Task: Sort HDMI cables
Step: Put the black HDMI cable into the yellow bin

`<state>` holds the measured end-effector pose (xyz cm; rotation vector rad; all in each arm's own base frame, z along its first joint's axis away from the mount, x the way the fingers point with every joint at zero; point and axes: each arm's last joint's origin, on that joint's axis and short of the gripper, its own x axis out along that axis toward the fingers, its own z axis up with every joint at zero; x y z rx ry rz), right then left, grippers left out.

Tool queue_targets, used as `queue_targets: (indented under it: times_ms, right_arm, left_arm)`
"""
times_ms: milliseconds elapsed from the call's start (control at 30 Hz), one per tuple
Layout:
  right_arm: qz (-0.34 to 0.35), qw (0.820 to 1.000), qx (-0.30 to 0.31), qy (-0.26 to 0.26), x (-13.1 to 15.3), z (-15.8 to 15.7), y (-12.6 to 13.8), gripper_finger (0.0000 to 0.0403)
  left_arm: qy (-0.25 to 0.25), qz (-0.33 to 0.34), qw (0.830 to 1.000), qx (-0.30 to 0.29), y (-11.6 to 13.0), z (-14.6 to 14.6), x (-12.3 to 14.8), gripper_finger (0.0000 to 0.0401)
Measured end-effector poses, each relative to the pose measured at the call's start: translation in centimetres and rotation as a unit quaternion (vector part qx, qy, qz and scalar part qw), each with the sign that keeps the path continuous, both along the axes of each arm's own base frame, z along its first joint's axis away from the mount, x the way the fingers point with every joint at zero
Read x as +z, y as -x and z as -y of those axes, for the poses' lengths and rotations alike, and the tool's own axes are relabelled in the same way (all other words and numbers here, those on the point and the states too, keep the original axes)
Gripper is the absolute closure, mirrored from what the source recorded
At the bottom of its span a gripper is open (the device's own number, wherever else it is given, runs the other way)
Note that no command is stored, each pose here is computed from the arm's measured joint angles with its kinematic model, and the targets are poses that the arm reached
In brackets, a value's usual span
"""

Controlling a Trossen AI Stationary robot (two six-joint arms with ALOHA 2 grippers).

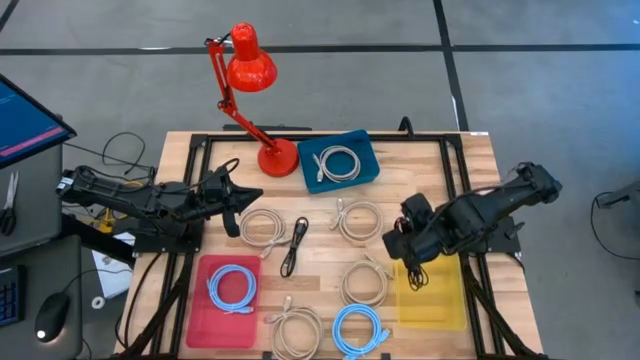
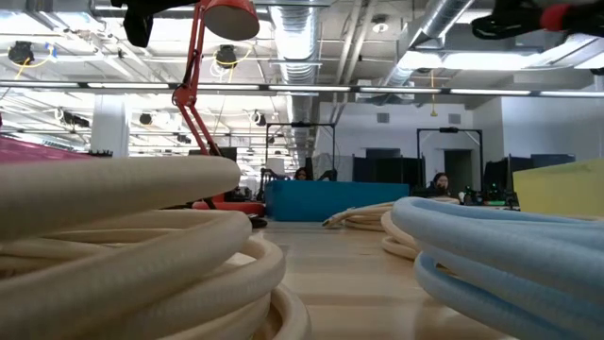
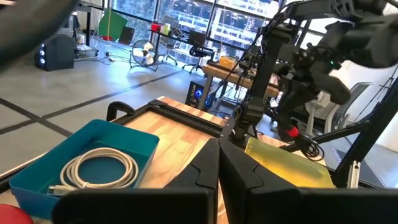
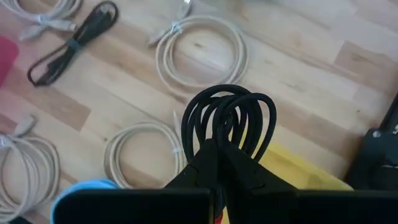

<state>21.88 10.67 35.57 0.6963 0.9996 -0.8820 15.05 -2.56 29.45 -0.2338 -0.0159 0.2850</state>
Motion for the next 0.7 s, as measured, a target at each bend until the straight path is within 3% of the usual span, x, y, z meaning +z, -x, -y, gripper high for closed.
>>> queue_targets:
  times_ms: [333,700]
  right_arm:
    - [-0.14,0.986,-0.071,-0.053,-7.0,-2.0,2.6,0.0403]
    - [-0.143,0.981,-0.099,-0.087,-11.5,-3.5,3.6,0.0403]
  left_arm:
    - [0.0,0.0,1.0,0.0,0.0,0.0,0.0,0.0395]
    - [0.0,0.0,1.0,0.0,0.0,0.0,0.0,0.0396]
